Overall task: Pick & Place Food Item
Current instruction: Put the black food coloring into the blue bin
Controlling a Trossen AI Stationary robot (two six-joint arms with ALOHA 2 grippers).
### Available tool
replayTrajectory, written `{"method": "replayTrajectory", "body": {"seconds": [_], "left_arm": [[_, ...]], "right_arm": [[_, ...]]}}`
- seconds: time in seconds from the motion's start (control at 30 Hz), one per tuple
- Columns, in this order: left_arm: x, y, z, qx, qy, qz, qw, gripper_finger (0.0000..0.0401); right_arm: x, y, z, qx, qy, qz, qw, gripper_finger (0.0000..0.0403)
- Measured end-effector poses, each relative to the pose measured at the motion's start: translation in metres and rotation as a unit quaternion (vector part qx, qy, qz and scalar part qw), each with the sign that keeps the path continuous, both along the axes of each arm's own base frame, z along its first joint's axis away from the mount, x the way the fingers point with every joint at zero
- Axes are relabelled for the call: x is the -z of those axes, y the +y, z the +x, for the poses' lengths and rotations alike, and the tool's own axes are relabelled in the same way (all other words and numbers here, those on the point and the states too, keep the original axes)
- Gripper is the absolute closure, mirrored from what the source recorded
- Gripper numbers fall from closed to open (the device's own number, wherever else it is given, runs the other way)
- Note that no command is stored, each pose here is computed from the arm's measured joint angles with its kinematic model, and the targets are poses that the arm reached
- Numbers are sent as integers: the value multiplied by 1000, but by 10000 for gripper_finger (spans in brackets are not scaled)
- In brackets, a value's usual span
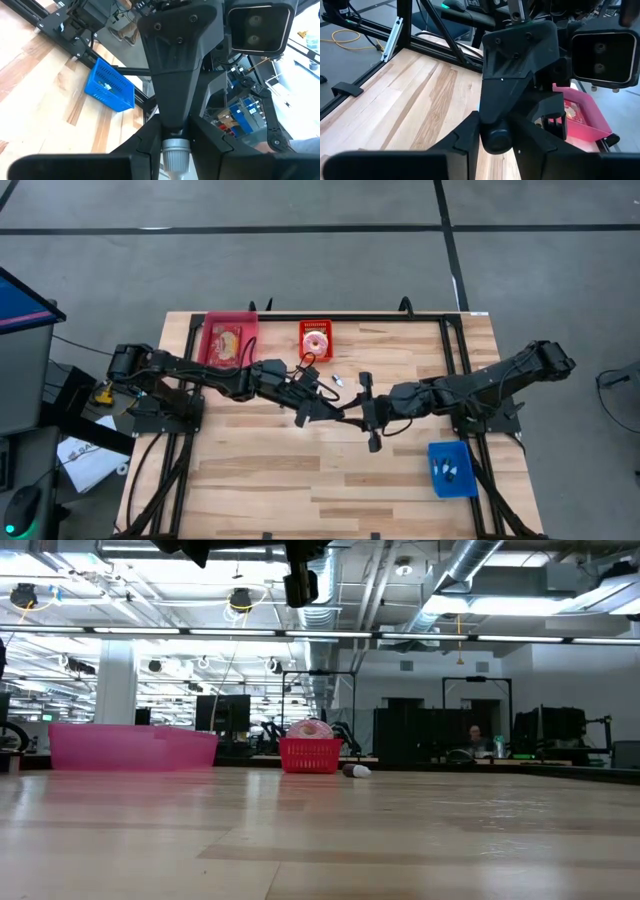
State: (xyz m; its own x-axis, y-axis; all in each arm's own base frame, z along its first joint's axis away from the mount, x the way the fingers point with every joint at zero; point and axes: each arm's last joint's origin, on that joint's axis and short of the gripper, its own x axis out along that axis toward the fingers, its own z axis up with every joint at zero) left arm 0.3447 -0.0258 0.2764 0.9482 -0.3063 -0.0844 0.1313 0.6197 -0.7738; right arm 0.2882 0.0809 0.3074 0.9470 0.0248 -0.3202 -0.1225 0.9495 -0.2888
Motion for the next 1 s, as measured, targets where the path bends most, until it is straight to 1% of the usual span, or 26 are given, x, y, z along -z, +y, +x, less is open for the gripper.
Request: {"method": "replayTrajectory", "body": {"seconds": [0.23,0.73,0.87,1.0], "left_arm": [[-3,0,0,6,-18,1,1000,318],[-5,-2,0,37,-27,-18,999,243],[-3,3,0,38,-22,1,999,228],[-2,14,0,25,-15,16,999,220]], "right_arm": [[-2,0,0,0,-4,2,1000,316],[-1,1,0,-1,-2,3,1000,316],[0,3,-1,-2,4,4,1000,316],[3,4,-2,-3,15,3,1000,316]]}}
